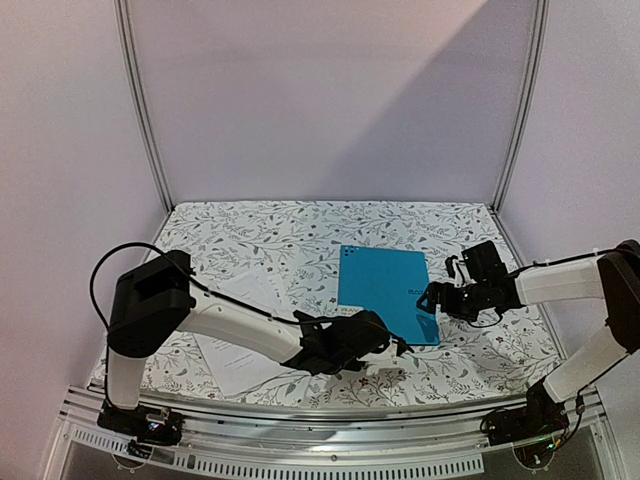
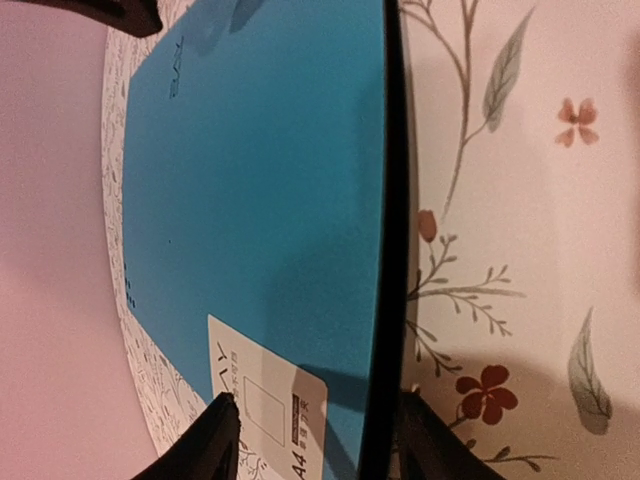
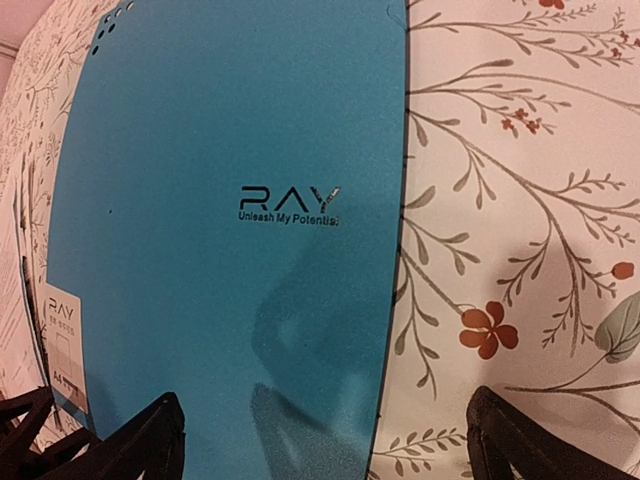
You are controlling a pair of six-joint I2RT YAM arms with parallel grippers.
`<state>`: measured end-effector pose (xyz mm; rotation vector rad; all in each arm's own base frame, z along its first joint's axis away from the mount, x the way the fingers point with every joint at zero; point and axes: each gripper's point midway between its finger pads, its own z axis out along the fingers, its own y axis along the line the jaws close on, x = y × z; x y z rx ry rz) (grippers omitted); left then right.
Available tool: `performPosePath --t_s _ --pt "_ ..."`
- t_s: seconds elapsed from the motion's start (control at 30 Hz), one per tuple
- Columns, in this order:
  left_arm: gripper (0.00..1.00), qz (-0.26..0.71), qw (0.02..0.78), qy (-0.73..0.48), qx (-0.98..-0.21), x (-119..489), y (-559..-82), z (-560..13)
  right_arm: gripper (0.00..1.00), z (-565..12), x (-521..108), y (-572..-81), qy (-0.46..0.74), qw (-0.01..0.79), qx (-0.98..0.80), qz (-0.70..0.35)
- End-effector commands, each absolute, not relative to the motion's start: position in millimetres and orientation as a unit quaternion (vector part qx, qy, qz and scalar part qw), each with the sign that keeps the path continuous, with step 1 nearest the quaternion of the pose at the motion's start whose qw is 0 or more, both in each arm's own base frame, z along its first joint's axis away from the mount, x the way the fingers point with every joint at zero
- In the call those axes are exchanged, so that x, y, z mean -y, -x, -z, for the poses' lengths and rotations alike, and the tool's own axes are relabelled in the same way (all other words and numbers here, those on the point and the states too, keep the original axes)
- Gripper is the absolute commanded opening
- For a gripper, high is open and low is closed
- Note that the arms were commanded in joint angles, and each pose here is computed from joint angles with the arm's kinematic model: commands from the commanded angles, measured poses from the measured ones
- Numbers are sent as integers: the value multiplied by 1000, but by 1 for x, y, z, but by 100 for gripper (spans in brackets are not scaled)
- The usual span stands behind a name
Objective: Put the files into the folder
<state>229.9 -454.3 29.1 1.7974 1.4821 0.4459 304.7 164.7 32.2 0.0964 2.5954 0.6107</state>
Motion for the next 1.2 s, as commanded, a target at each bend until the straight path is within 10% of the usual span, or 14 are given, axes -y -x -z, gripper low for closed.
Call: performPosePath --t_s 0.0,0.77,1.0,1.17 --pt "52 -188 397 -691 -574 464 -234 -36 97 -28 -168 -304 -33 225 -947 -227" --pt "38 -243 482 -646 -540 478 -250 -43 97 -20 -176 -297 -39 197 -946 -256" --pt "0 -245 531 -584 -564 476 -261 -69 97 -36 -174 -300 -46 209 -938 -272" --pt "0 -214 550 -540 -600 465 -267 -80 98 -74 -175 -308 -61 249 -910 -325"
